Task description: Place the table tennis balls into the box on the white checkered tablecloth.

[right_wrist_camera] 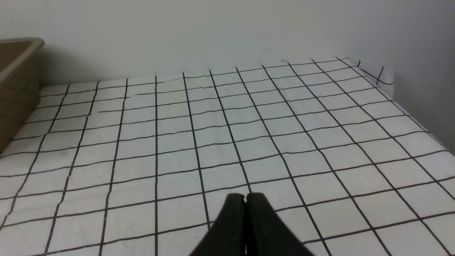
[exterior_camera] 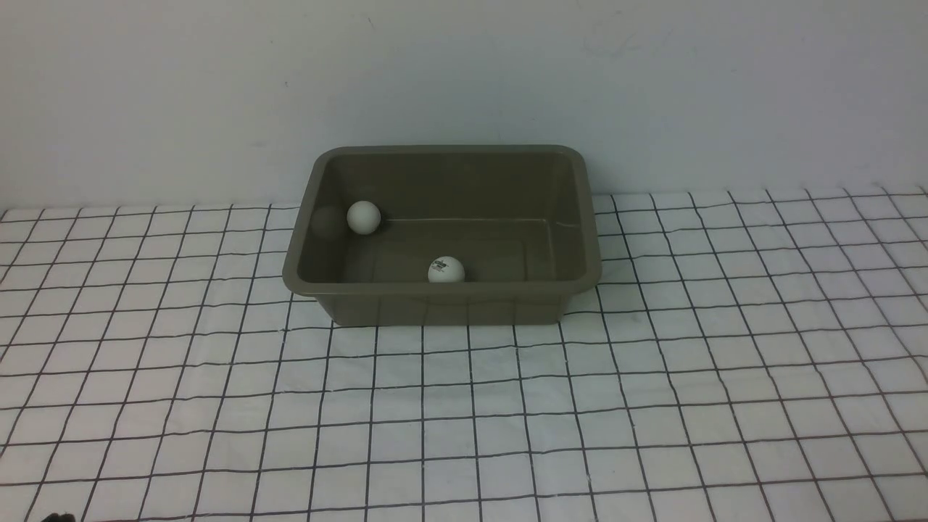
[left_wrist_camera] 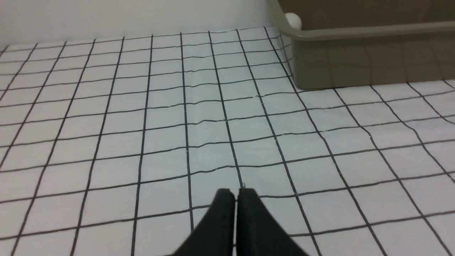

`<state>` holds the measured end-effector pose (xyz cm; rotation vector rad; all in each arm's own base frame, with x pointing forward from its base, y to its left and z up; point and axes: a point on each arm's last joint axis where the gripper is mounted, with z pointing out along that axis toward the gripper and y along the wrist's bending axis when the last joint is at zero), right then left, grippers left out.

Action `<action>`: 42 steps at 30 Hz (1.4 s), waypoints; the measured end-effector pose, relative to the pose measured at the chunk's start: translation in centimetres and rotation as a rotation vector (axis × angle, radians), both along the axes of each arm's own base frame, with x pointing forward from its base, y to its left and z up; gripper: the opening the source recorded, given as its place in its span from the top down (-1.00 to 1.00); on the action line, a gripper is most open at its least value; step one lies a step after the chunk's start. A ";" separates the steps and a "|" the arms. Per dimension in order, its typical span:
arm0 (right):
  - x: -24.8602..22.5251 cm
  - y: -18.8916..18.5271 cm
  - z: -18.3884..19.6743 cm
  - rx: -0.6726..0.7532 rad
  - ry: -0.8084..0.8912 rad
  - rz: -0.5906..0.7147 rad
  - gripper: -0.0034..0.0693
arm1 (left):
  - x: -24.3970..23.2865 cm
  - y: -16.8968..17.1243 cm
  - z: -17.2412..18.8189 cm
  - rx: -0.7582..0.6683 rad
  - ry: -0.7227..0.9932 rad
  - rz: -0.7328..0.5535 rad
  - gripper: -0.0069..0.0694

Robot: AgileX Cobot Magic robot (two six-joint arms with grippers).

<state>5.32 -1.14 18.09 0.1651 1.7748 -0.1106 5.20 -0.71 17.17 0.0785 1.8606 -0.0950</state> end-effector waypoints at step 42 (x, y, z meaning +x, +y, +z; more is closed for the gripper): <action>0.0 0.0 0.0 0.007 -0.002 -0.001 0.93 | 0.0 -0.2 0.0 -0.019 0.002 -0.023 0.83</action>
